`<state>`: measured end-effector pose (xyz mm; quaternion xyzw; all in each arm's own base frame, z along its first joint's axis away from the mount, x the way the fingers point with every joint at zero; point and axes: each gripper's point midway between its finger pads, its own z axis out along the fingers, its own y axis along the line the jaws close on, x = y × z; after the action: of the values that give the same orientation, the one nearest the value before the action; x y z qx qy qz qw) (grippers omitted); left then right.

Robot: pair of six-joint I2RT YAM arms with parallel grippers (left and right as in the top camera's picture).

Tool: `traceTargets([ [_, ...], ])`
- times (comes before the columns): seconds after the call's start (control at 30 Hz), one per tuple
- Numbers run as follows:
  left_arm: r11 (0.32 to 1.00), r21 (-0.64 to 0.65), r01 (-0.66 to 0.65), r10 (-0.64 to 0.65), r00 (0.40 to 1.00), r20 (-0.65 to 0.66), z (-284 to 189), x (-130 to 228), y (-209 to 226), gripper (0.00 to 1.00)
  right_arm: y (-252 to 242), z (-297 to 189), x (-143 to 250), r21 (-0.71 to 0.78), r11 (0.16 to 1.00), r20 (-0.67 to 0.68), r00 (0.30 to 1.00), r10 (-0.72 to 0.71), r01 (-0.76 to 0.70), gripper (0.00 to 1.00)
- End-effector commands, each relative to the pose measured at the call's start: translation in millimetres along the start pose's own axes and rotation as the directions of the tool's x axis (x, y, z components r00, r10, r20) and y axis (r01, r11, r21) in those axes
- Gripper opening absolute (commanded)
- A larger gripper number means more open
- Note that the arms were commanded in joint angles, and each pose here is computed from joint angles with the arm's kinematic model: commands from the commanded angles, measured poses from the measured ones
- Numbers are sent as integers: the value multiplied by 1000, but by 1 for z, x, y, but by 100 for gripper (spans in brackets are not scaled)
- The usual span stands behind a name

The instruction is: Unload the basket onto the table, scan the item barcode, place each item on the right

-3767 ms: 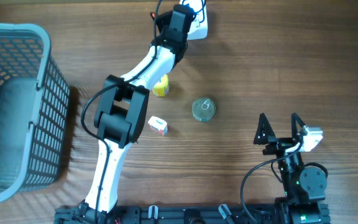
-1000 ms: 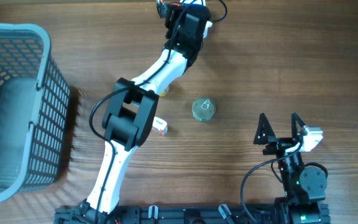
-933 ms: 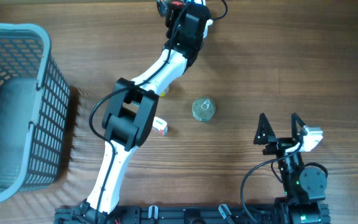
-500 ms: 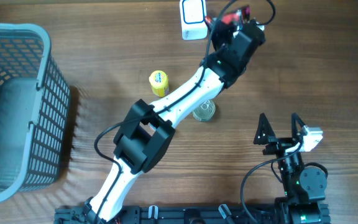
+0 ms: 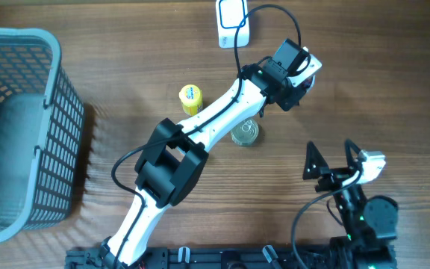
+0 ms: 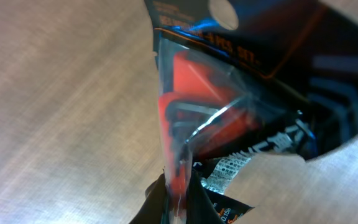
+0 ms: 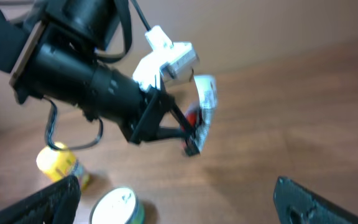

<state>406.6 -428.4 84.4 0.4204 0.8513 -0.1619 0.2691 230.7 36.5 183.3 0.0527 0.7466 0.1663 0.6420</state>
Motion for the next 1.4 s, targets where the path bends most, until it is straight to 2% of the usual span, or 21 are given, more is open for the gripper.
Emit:
traceTargets([
  [0.0, 992, 127, 19, -24, 999, 39, -20, -15, -24, 4, 9, -39, -57, 62, 998, 45, 999, -1, -2, 100],
  [0.07, 981, 194, 8, -16, 999, 42, -20, -16, -41, 4, 9, -63, -72, 109, 994, 33, 999, 3, -6, 100],
  [0.17, 976, 215, 9, -14, 1000, 20, -12, -11, -58, 4, 12, -91, -85, 137, 990, 17, 1000, 17, -19, 100],
  [0.23, 973, 232, 0, 3, 1000, -12, -1, 0, -72, 4, 24, -92, -83, 74, 986, 4, 989, 149, -149, 100],
  [0.3, 958, 286, -11, 28, 998, -56, 12, 15, -97, 4, 8, -91, -81, 155, 967, 29, 980, 199, -201, 100],
  [0.33, 956, 292, -15, 35, 997, -65, 16, 19, -102, 9, 8, -91, -80, 152, 957, 35, 969, 243, -246, 100],
  [0.4, 954, 299, -22, 46, 996, -75, 21, 23, -110, 36, 10, -91, -79, 145, 954, 28, 965, 260, -261, 100],
  [0.5, 963, 269, -28, 50, 996, -78, 23, 24, -105, 38, 10, -91, -79, 145, 954, 29, 965, 262, -263, 100],
  [0.53, 967, 251, -28, 50, 996, -79, 24, 24, -102, 46, 10, -91, -79, 145, 954, 29, 965, 262, -264, 100],
  [0.6, 970, 242, -22, 38, 998, -59, 18, 17, -93, 100, 10, -92, -76, 149, 953, 15, 964, 264, -264, 100],
  [0.7, 981, 192, 20, -17, 1000, -14, -28, -6, -55, 100, 5, -87, -67, 198, 930, -39, 946, 322, -308, 100],
  [0.77, 993, 109, 41, -51, 995, 89, -90, -37, -17, 100, -2, -72, -59, 269, 910, -99, 931, 352, -316, 100],
  [0.83, 998, 20, 65, -68, 962, 263, -176, -73, 21, 100, -10, -47, -45, 364, 872, -186, 892, 412, -327, 100],
  [0.93, 981, -131, 143, -66, 881, 469, -304, -92, 72, 100, -26, -6, 1, 521, 806, -356, 786, 505, -281, 100],
  [1.0, 951, -224, 211, -58, 838, 543, -374, -80, 102, 100, -10, 31, 30, 483, 818, -489, 678, 549, -313, 100],
  [1.03, 940, -261, 219, -46, 840, 541, -391, -70, 111, 100, -9, 43, 37, 460, 837, -525, 669, 525, -296, 100],
  [1.07, 929, -292, 226, -44, 853, 520, -401, -57, 121, 100, -21, 56, 43, 509, 810, -496, 669, 553, -292, 100],
  [1.2, 894, -333, 300, -142, 894, 425, -401, -12, 153, 100, -65, 54, 62, 762, 504, -236, 551, 801, -406, 99],
  [1.23, 890, -336, 308, -153, 896, 416, -399, -8, 156, 100, -73, 50, 65, 790, 458, -199, 535, 821, -409, 99],
  [1.3, 890, -333, 311, -164, 901, 401, -393, -4, 158, 100, -83, 45, 68, 819, 429, -175, 546, 820, -382, 97],
  [1.37, 891, -330, 312, -173, 905, 388, -387, 0, 158, 100, -94, 32, 75, 874, 331, -96, 540, 836, -357, 97],
])
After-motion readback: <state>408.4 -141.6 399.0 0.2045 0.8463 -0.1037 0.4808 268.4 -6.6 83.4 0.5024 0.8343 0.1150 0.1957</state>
